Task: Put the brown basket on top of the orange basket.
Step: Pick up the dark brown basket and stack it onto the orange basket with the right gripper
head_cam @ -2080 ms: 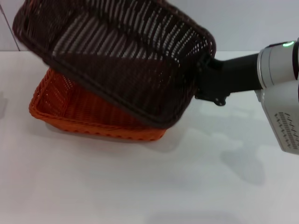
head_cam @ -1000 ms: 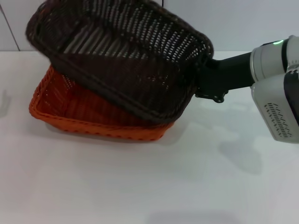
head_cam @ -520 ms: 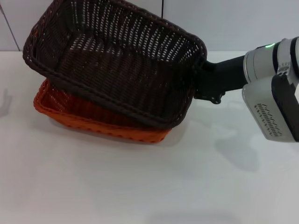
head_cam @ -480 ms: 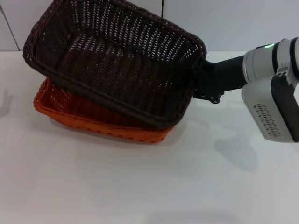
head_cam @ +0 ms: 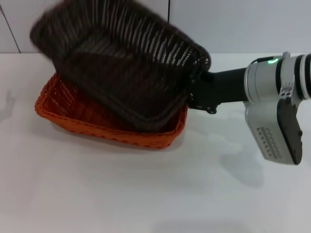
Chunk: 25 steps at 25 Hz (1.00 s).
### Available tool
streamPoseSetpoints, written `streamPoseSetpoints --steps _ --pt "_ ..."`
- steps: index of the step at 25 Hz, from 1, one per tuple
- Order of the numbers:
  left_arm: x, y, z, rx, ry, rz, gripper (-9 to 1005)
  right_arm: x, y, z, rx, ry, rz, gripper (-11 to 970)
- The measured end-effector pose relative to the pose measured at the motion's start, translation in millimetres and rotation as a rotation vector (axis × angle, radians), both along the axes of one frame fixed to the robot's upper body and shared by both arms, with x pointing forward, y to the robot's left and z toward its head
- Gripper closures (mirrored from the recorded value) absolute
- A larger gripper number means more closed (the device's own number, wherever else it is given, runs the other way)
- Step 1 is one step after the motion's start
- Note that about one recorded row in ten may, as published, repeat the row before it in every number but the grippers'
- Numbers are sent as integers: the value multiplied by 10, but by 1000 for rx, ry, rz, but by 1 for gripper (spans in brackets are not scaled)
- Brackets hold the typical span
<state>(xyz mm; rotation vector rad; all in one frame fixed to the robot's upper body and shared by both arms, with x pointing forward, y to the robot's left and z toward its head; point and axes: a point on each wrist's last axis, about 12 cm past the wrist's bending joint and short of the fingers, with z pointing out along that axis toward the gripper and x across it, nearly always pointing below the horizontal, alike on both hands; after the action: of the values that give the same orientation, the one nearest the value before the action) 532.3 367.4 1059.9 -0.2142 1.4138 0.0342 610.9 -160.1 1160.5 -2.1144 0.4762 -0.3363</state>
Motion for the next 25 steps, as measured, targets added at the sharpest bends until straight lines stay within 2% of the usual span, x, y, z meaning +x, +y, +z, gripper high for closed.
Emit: streamPoseSetpoints --steps 2,7,12,18,23,25 --pt "12 -8 4 -1 0 -3 196 -19 7 -24 4 0 4 698" --pt "5 -14 -7 0 5 -6 196 -2 21 -77 -8 -18 -20 655" --pt "-10 -6 -26 -2 16 -3 196 -13 34 -118 -30 -28 -20 650" --pt "-5 -7 -50 -6 37 -3 196 -18 55 -222 -48 -79 -77 644" --pt "0 -12 -56 -8 44 -4 196 -72 46 -267 -36 -91 -99 533" --pt "2 -13 -57 -8 44 -5 196 -99 37 -270 -33 -97 -103 531"
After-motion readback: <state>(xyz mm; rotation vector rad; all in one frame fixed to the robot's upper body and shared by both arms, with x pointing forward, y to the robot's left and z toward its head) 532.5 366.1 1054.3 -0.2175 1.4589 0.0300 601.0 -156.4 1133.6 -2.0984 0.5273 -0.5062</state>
